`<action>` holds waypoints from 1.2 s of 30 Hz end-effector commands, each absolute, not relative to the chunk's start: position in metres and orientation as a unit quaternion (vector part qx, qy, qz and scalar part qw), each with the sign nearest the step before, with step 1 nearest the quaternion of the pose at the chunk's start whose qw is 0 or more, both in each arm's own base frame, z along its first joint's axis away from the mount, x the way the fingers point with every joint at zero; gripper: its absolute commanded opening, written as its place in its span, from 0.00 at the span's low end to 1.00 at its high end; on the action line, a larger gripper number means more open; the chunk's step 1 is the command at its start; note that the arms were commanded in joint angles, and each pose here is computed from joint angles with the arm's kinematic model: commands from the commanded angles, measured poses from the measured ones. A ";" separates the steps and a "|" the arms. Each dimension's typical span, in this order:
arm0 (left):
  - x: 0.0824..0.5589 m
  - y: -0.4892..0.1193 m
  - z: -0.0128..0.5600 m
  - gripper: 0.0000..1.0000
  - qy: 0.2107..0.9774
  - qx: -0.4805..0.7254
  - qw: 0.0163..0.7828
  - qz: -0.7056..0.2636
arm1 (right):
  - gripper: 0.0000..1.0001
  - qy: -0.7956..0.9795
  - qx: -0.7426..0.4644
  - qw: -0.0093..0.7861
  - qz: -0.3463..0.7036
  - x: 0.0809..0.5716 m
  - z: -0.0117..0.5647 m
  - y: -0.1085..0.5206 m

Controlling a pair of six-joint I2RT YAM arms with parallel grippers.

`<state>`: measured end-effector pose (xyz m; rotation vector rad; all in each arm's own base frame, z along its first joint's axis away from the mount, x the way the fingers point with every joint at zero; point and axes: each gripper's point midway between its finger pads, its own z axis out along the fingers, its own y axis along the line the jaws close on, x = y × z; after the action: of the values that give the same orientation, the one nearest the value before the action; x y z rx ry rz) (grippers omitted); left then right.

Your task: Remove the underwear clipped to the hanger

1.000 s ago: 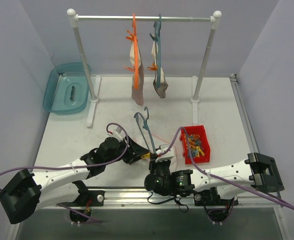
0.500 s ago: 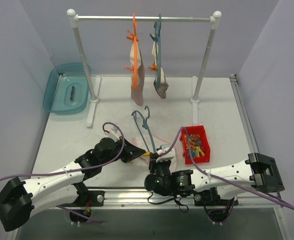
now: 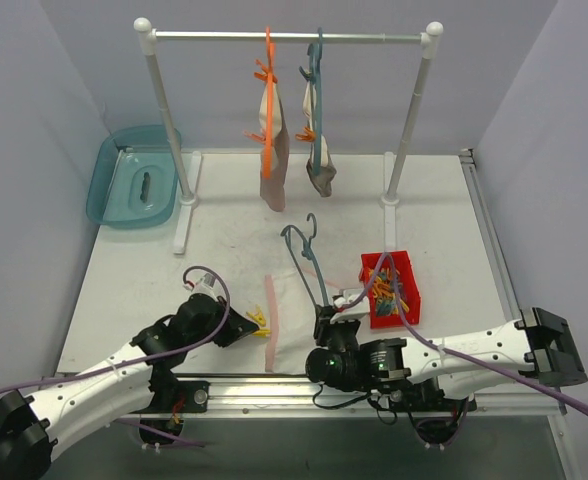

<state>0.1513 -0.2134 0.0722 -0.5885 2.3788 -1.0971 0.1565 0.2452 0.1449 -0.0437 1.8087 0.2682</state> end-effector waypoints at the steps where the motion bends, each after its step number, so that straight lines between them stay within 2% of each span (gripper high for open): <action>1: 0.169 -0.193 0.069 0.09 0.874 -0.203 0.284 -0.338 | 0.00 0.771 -0.003 0.628 0.109 0.159 0.158 0.234; 2: 0.169 -0.186 0.065 0.15 0.883 -0.192 0.292 -0.314 | 0.00 0.770 -0.001 0.628 0.114 0.159 0.163 0.234; 3: 0.175 -0.178 0.067 0.32 0.882 -0.199 0.311 -0.294 | 0.00 0.769 -0.002 0.629 0.113 0.159 0.164 0.233; 6: 0.183 -0.167 0.076 0.61 0.881 -0.197 0.338 -0.265 | 0.00 0.768 -0.002 0.630 0.118 0.158 0.172 0.226; 7: 0.184 -0.166 0.080 0.81 0.880 -0.196 0.342 -0.265 | 0.00 0.767 -0.004 0.631 0.117 0.157 0.173 0.223; 9: 0.187 -0.166 0.088 0.95 0.875 -0.197 0.350 -0.269 | 0.00 0.763 -0.004 0.635 0.120 0.157 0.182 0.214; 18: 0.187 -0.159 0.121 0.94 0.860 -0.207 0.370 -0.283 | 0.00 0.749 0.020 0.650 0.127 0.163 0.247 0.161; 21: 0.187 -0.159 0.129 0.94 0.855 -0.208 0.374 -0.293 | 0.00 0.754 0.015 0.652 0.082 0.168 0.255 0.139; 26: 0.189 -0.163 0.132 0.94 0.853 -0.206 0.372 -0.303 | 0.00 0.756 0.034 0.651 0.061 0.176 0.273 0.141; 32: 0.190 -0.173 0.130 0.94 0.854 -0.203 0.357 -0.319 | 0.00 0.792 0.023 0.610 -0.021 0.204 0.263 0.145; 36: 0.191 -0.176 0.131 0.94 0.851 -0.205 0.355 -0.328 | 0.00 0.807 0.032 0.589 -0.017 0.230 0.256 0.137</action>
<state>0.1825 -0.1649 0.1055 -0.5344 2.2680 -0.7518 0.2149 0.1438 0.2461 0.0954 1.8761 -0.0535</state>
